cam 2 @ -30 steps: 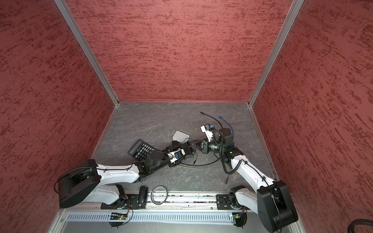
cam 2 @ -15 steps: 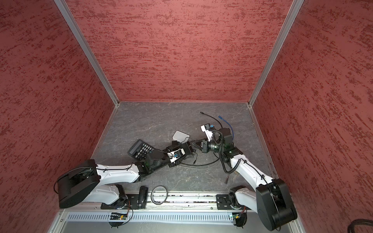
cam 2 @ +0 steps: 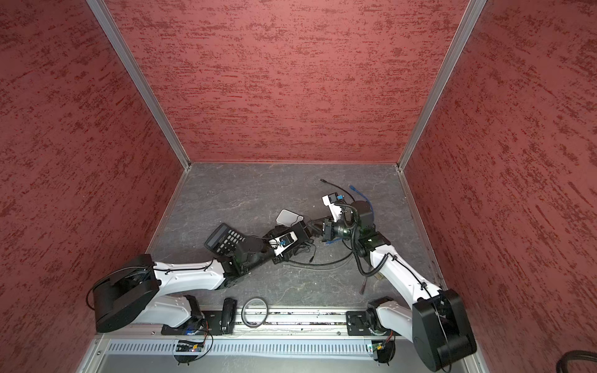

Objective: Insert the plug into the switch port

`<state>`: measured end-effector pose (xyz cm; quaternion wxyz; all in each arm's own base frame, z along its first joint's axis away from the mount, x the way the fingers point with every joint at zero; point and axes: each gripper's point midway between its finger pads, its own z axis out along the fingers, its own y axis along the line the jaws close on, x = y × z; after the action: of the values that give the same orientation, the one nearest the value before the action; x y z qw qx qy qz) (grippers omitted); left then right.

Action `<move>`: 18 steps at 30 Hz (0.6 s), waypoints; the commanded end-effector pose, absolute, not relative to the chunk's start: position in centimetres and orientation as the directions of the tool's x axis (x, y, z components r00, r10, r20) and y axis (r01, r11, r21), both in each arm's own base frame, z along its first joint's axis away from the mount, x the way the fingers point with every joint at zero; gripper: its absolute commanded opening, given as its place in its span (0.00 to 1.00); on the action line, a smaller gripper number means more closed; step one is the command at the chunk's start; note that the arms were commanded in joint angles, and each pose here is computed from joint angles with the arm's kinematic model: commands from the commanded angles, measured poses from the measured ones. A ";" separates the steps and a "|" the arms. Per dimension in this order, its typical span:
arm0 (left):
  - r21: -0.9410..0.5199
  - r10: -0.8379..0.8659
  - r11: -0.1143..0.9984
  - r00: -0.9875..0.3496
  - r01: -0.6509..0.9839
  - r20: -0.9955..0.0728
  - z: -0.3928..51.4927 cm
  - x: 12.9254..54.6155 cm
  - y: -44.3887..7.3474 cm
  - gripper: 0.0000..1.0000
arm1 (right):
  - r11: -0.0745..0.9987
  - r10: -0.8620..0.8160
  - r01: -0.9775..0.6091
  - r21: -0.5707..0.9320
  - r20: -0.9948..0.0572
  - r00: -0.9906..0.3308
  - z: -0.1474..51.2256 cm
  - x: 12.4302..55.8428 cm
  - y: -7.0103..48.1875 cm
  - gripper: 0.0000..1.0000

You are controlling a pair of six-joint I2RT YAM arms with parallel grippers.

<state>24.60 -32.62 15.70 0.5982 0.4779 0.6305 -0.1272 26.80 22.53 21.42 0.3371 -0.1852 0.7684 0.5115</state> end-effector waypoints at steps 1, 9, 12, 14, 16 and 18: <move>0.455 0.230 0.525 0.395 0.719 -0.889 24.8 23.9 -35.4 0.00 | 0.424 0.003 -0.589 0.688 -0.652 -0.759 19.6 25.7 23.0 0.08; 0.429 0.129 0.551 0.435 0.715 -0.891 27.7 24.2 -36.4 0.00 | 0.424 0.001 -0.581 0.695 -0.642 -0.767 19.1 25.5 23.6 0.08; 0.422 0.085 0.561 0.457 0.713 -0.885 28.8 24.1 -36.7 0.00 | 0.418 0.001 -0.579 0.700 -0.637 -0.770 18.9 25.4 23.8 0.08; 0.419 0.064 0.562 0.468 0.713 -0.881 29.2 24.0 -36.9 0.00 | 0.408 0.007 -0.581 0.704 -0.639 -0.769 19.1 25.3 24.0 0.08; 0.420 0.044 0.566 0.483 0.710 -0.875 29.8 23.8 -36.9 0.00 | 0.406 0.014 -0.582 0.705 -0.641 -0.767 19.1 25.3 23.9 0.08; 0.422 0.027 0.566 0.496 0.708 -0.868 30.2 23.6 -36.9 0.00 | 0.409 0.017 -0.581 0.704 -0.642 -0.766 19.1 25.3 23.9 0.08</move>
<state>26.30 -33.64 16.13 0.6152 0.4649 0.6251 -0.1211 28.33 22.12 21.98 0.3714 -0.1695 0.7725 0.4865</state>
